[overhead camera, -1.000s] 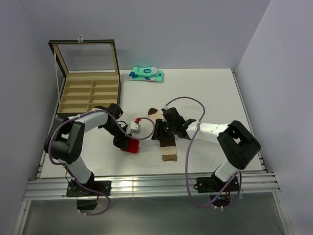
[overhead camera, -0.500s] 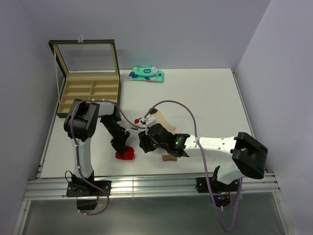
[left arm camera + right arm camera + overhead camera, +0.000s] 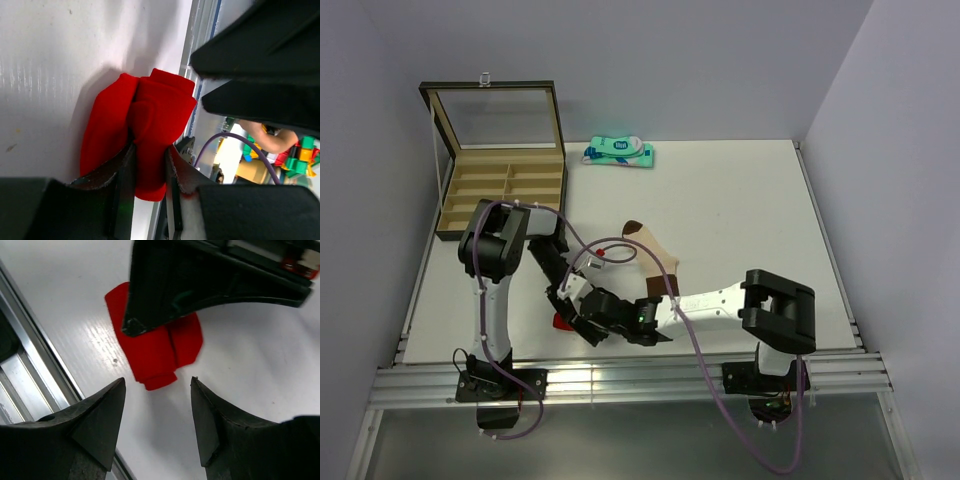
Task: Roll the socks
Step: Roll the sock at the center of the board, then pick up the sock at the center of the board, then place the sock in the storage box.
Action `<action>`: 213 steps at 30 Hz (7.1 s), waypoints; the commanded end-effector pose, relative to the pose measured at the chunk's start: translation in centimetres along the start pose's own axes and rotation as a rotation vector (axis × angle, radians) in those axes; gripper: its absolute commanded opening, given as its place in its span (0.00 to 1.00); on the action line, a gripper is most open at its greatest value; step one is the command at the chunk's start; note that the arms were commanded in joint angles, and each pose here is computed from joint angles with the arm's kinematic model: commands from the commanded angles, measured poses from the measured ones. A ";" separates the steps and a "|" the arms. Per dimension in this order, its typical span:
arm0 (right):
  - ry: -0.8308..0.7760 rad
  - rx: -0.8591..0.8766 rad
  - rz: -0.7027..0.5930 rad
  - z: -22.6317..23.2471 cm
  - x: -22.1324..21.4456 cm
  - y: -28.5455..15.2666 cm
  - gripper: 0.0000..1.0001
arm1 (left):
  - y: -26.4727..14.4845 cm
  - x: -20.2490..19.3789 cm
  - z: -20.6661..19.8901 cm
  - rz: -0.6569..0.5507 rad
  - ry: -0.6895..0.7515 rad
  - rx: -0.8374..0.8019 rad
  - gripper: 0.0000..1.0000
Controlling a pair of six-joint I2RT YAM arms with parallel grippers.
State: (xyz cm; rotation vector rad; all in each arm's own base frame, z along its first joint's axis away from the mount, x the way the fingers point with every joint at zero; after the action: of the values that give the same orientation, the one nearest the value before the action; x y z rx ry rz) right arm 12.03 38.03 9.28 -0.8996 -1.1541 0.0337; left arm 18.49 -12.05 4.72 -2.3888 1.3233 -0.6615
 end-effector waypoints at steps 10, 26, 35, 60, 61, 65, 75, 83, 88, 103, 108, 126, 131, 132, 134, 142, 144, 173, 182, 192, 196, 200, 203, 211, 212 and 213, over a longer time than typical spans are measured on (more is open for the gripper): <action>-0.116 -0.011 -0.022 1.9 1.3 2.2 0.63 | 0.0 -0.5 3.9 0.079 0.065 0.096 0.00; -0.026 -0.024 0.053 1.1 -1.2 3.8 0.00 | -1.1 1.7 4.5 -0.044 0.057 0.226 0.19; 0.052 -0.014 0.110 -0.4 -2.6 4.0 0.00 | -5.7 4.9 3.8 -0.267 0.111 0.478 0.38; 0.365 0.138 0.391 -6.1 -3.4 6.5 0.00 | -13.6 2.0 -1.6 -0.490 0.407 1.206 0.47; 0.377 0.141 0.404 -6.3 -3.4 6.6 0.00 | -13.7 1.9 -1.7 -0.489 0.432 1.231 0.51; 0.444 0.138 0.477 -7.5 -3.5 6.7 0.00 | -13.0 1.6 -2.3 -0.461 0.521 1.303 0.53; 0.563 0.127 0.573 -10.0 -2.1 7.5 0.00 | -8.5 1.4 -2.7 -0.299 0.704 1.352 0.60; 0.606 0.152 0.611 -10.6 -2.1 7.6 0.00 | -6.6 1.3 -2.0 -0.224 0.767 1.362 0.64; 0.622 0.148 0.633 -11.0 -2.4 7.8 0.00 | -5.6 0.9 -1.4 -0.191 0.808 1.366 0.64; 0.644 0.162 0.672 -11.6 -2.9 8.3 0.00 | -3.4 1.6 -0.6 -0.151 0.866 1.306 0.64; 0.651 0.170 0.689 -11.7 -3.3 8.4 0.00 | -3.3 1.9 -0.2 -0.132 0.875 1.309 0.64; 0.656 0.230 0.713 -11.6 -3.2 8.4 0.03 | -2.4 1.2 1.8 0.007 0.846 1.214 0.42; 0.654 0.243 0.716 -11.6 -3.0 8.2 0.06 | -1.5 0.7 2.1 0.078 0.790 1.088 0.21; 0.652 0.244 0.714 -11.5 -2.9 8.1 0.07 | -1.5 0.9 2.3 0.082 0.778 1.072 0.18; 0.652 0.244 0.706 -11.5 -2.7 8.0 0.12 | -1.3 0.9 2.3 0.085 0.759 1.046 0.08; 0.659 0.233 0.608 -11.4 -0.7 6.8 0.46 | -1.1 1.1 2.1 0.045 0.726 1.039 0.00; 0.671 0.205 0.576 -11.6 -0.3 6.6 0.48 | -1.3 1.5 1.9 0.017 0.724 1.046 0.00; 0.794 -0.056 0.080 -16.9 7.6 -2.5 0.57 | -11.4 5.4 -1.2 -0.329 0.522 1.178 0.00; 0.766 -0.091 0.054 -17.2 8.4 -3.6 0.57 | -18.9 5.5 -2.3 -0.445 0.434 1.349 0.00; 0.734 -0.163 0.011 -18.0 9.2 -5.0 0.57 | -30.9 3.5 -3.5 -0.578 0.239 1.699 0.00; 0.722 -0.182 0.005 -18.2 9.6 -5.4 0.57 | -34.3 1.7 -3.2 -0.589 0.196 1.799 0.00; 0.718 -0.184 -0.003 -18.2 10.1 -5.6 0.57 | -36.9 -0.1 -3.1 -0.543 0.255 1.862 0.00; 0.723 -0.202 -0.008 -18.4 10.1 -5.7 0.57 | -37.8 -1.1 -2.7 -0.513 0.342 1.860 0.00; 0.760 -0.235 -0.007 -18.6 9.7 -5.9 0.57 | -40.2 -2.7 0.3 -0.441 0.515 1.802 0.00; 0.766 -0.240 -0.001 -18.6 9.5 -6.0 0.57 | -40.1 -3.2 0.8 -0.447 0.540 1.778 0.00; 0.768 -0.245 -0.005 -18.6 9.5 -6.1 0.57 | -40.1 -3.5 1.1 -0.421 0.567 1.778 0.00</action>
State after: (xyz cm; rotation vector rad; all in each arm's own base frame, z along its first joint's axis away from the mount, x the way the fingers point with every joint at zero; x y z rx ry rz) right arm 28.36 27.39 15.22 -1.0393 -0.4088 -0.3534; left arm 44.79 11.57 21.26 -0.9759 -0.0852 -1.5123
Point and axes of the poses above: each gripper's point midway between its finger pads, its own y axis out along the fingers, its own z axis along the line the jaws close on, x = y × z, the point moved 5 cm from there along -y, back along the fingers, and after that the axes turned 7 degrees about y, right-handed, at the moved point
